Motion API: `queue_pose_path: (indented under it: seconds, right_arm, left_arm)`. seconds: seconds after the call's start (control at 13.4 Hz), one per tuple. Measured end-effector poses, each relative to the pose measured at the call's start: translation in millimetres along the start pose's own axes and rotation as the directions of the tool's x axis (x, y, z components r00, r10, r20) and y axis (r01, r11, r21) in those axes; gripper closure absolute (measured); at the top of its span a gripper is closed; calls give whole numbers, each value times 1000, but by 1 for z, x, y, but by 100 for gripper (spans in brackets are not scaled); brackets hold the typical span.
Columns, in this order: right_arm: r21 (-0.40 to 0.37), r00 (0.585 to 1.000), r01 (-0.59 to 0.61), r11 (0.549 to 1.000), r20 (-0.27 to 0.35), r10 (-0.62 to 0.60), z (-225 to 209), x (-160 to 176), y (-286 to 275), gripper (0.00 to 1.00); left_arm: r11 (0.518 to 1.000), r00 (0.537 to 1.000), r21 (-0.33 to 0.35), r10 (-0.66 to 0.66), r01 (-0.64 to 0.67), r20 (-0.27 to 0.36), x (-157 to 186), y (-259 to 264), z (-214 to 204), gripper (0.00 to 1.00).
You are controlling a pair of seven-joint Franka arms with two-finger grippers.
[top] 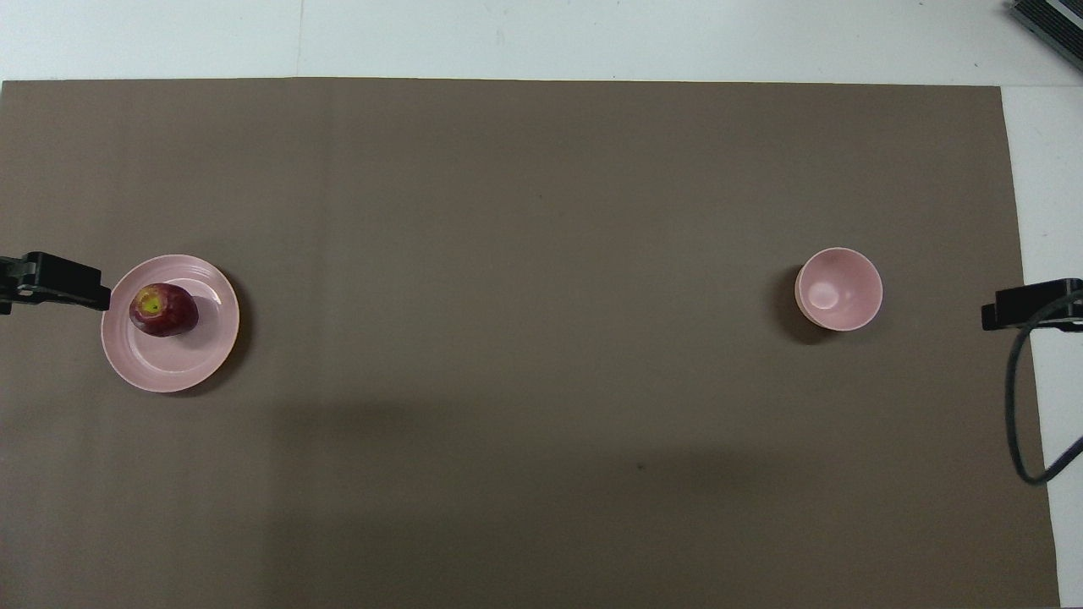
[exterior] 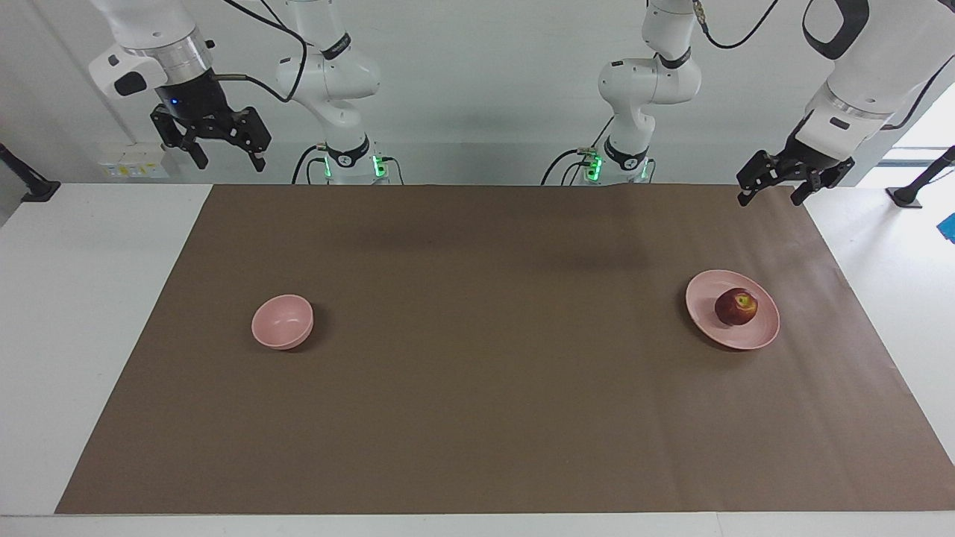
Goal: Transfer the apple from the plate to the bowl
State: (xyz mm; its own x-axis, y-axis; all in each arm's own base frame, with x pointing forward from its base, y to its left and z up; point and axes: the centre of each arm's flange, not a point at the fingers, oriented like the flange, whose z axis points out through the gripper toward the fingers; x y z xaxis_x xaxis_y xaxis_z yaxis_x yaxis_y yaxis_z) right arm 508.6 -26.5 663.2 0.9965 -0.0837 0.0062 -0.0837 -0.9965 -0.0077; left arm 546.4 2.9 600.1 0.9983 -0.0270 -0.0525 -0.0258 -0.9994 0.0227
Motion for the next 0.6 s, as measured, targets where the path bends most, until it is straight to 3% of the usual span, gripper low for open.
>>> queue_pose_path:
  seconds: [0.6]
  right_arm:
    - [0, 1000, -1, 1000, 0, 1, 0, 0, 0, 0]
  left_arm:
    - [999, 999, 3, 35, -35, -34, 13, -7, 77, 0]
